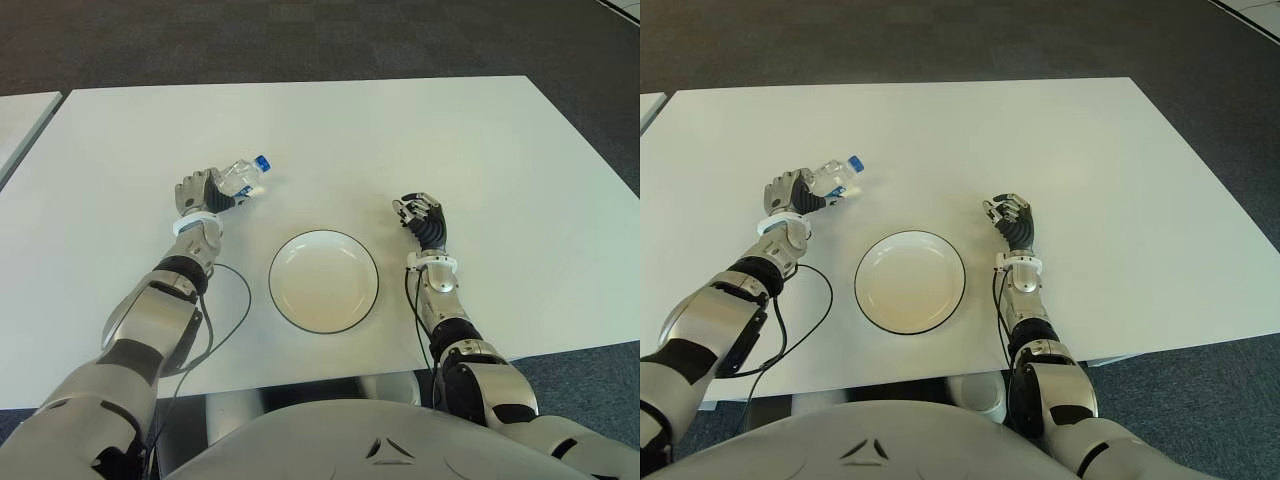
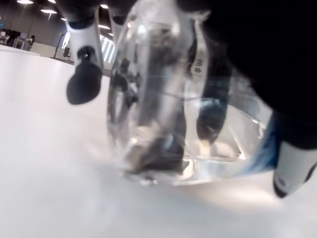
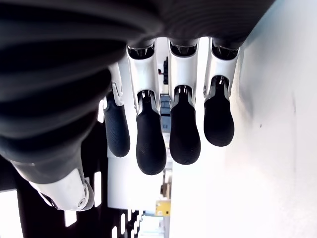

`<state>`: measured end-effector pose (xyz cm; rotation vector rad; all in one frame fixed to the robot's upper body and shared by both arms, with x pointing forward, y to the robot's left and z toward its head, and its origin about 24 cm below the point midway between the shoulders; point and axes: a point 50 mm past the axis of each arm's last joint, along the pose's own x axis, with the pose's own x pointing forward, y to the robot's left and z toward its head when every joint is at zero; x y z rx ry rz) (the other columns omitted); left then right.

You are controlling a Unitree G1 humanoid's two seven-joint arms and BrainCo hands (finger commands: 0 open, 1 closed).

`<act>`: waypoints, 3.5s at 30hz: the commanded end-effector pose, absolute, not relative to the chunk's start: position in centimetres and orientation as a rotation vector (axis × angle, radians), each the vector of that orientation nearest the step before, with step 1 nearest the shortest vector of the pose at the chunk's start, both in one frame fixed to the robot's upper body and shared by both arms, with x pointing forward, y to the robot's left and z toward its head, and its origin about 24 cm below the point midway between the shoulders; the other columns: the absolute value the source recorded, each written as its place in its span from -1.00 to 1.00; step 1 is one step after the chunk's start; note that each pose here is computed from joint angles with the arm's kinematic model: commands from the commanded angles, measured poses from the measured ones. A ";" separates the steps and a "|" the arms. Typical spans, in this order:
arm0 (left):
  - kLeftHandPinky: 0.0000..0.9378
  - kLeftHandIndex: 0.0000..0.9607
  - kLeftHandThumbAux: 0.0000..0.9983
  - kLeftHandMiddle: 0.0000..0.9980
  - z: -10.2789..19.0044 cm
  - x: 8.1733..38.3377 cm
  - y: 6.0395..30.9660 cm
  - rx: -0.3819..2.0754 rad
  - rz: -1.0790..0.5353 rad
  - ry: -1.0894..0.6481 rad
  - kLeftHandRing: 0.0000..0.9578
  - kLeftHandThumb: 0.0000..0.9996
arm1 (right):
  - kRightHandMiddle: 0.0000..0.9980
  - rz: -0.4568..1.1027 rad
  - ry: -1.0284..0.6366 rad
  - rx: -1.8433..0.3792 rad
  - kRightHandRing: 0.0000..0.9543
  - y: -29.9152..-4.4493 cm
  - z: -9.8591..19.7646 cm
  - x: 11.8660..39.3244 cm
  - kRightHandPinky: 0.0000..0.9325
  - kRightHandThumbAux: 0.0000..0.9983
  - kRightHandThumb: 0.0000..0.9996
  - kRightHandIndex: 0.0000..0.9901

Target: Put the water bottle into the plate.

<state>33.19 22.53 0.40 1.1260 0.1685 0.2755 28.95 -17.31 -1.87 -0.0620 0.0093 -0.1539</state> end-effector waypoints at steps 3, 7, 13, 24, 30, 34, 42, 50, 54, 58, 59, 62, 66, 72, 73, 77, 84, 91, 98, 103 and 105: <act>0.75 -0.21 0.31 0.02 1.5 33.6 21.5 1.013 0.311 0.073 0.10 0.90 | 0.38 -0.163 0.072 -0.042 0.42 -17.4 -3.0 28.3 0.44 0.46 0.42 -0.12; 0.73 -0.21 0.31 0.02 2.2 33.6 21.2 0.970 0.314 0.005 0.10 0.90 | 0.38 -0.163 0.069 -0.038 0.42 -17.3 -3.0 28.3 0.45 0.46 0.42 -0.12; 0.73 -0.21 0.31 0.01 3.3 33.3 20.8 0.921 0.302 -0.116 0.10 0.90 | 0.38 -0.162 0.066 -0.036 0.42 -17.3 -2.9 28.3 0.45 0.46 0.42 -0.12; 0.74 -0.21 0.31 0.01 4.8 31.8 19.4 0.867 0.273 -0.240 0.10 0.90 | 0.38 -0.156 0.064 -0.037 0.43 -17.3 -2.9 28.3 0.44 0.46 0.42 -0.12; 0.72 -0.21 0.31 0.01 6.2 30.4 18.2 0.892 0.204 -0.342 0.09 0.90 | 0.40 -0.152 0.059 -0.043 0.44 -17.3 -2.8 28.3 0.48 0.46 0.42 -0.12; 0.68 -0.21 0.31 0.01 7.1 29.4 17.3 0.908 0.131 -0.407 0.09 0.90 | 0.41 -0.151 0.062 -0.043 0.45 -17.3 -2.9 28.3 0.49 0.46 0.42 -0.11; 0.53 -0.21 0.31 0.01 7.6 26.9 16.5 0.933 -0.033 -0.463 0.09 0.90 | 0.40 -0.149 0.068 -0.047 0.45 -17.2 -2.9 28.3 0.48 0.46 0.42 -0.11; 0.55 -0.20 0.31 0.02 7.8 25.2 15.9 0.987 -0.229 -0.455 0.09 0.90 | 0.39 -0.143 0.067 -0.047 0.44 -17.1 -2.9 28.3 0.48 0.45 0.42 -0.12; 0.61 -0.20 0.30 0.02 7.9 24.3 15.4 1.019 -0.306 -0.439 0.09 0.90 | 0.39 -0.142 0.069 -0.043 0.44 -17.1 -2.9 28.4 0.48 0.45 0.42 -0.12; 0.64 -0.19 0.30 0.03 7.9 23.9 15.3 1.050 -0.345 -0.455 0.10 0.90 | 0.40 -0.142 0.070 -0.042 0.44 -17.1 -2.9 28.4 0.48 0.45 0.42 -0.12; 0.65 -0.19 0.30 0.03 7.9 23.8 15.2 1.058 -0.355 -0.460 0.10 0.90 | 0.40 -0.141 0.071 -0.042 0.44 -17.1 -2.9 28.4 0.48 0.45 0.42 -0.12; 0.70 -0.19 0.30 0.03 7.8 23.1 14.9 1.103 -0.402 -0.493 0.10 0.90 | 0.40 -0.142 0.068 -0.042 0.45 -17.1 -2.9 28.4 0.48 0.45 0.42 -0.12; 0.73 -0.19 0.30 0.03 7.5 22.5 14.5 1.128 -0.443 -0.510 0.11 0.90 | 0.40 -0.143 0.062 -0.046 0.45 -17.0 -2.8 28.4 0.49 0.45 0.42 -0.12; 0.68 -0.19 0.30 0.03 6.6 21.6 14.0 1.110 -0.544 -0.424 0.11 0.90 | 0.40 -0.143 0.060 -0.052 0.44 -17.0 -2.8 28.4 0.48 0.46 0.42 -0.12; 0.66 -0.19 0.30 0.03 6.5 21.5 14.0 1.108 -0.556 -0.408 0.11 0.90 | 0.39 -0.143 0.060 -0.053 0.44 -17.0 -2.8 28.4 0.48 0.46 0.42 -0.12; 0.59 -0.18 0.30 0.03 5.8 21.1 13.8 1.100 -0.589 -0.334 0.08 0.90 | 0.39 -0.144 0.060 -0.054 0.44 -17.0 -2.8 28.4 0.47 0.46 0.42 -0.12; 0.57 -0.18 0.30 0.03 4.3 21.2 13.1 1.114 -0.622 -0.260 0.07 0.90 | 0.38 -0.148 0.060 -0.051 0.42 -17.0 -2.8 28.4 0.44 0.46 0.42 -0.12; 0.58 -0.18 0.30 0.02 3.5 21.4 12.8 1.177 -0.629 -0.268 0.08 0.90 | 0.37 -0.155 0.058 -0.049 0.41 -17.0 -2.8 28.4 0.44 0.46 0.42 -0.12; 0.51 -0.17 0.30 0.02 2.9 21.5 12.4 1.238 -0.633 -0.275 0.06 0.90 | 0.38 -0.153 0.052 -0.048 0.42 -17.0 -2.7 28.4 0.46 0.46 0.42 -0.12; 0.45 -0.15 0.30 0.03 2.8 21.6 12.3 1.247 -0.605 -0.288 0.05 0.90 | 0.40 -0.148 0.046 -0.043 0.44 -17.0 -2.7 28.4 0.47 0.46 0.42 -0.12; 0.42 -0.15 0.29 0.05 2.8 21.6 12.2 1.239 -0.596 -0.297 0.06 0.90 | 0.40 -0.149 0.046 -0.042 0.45 -17.1 -2.7 28.4 0.47 0.46 0.42 -0.12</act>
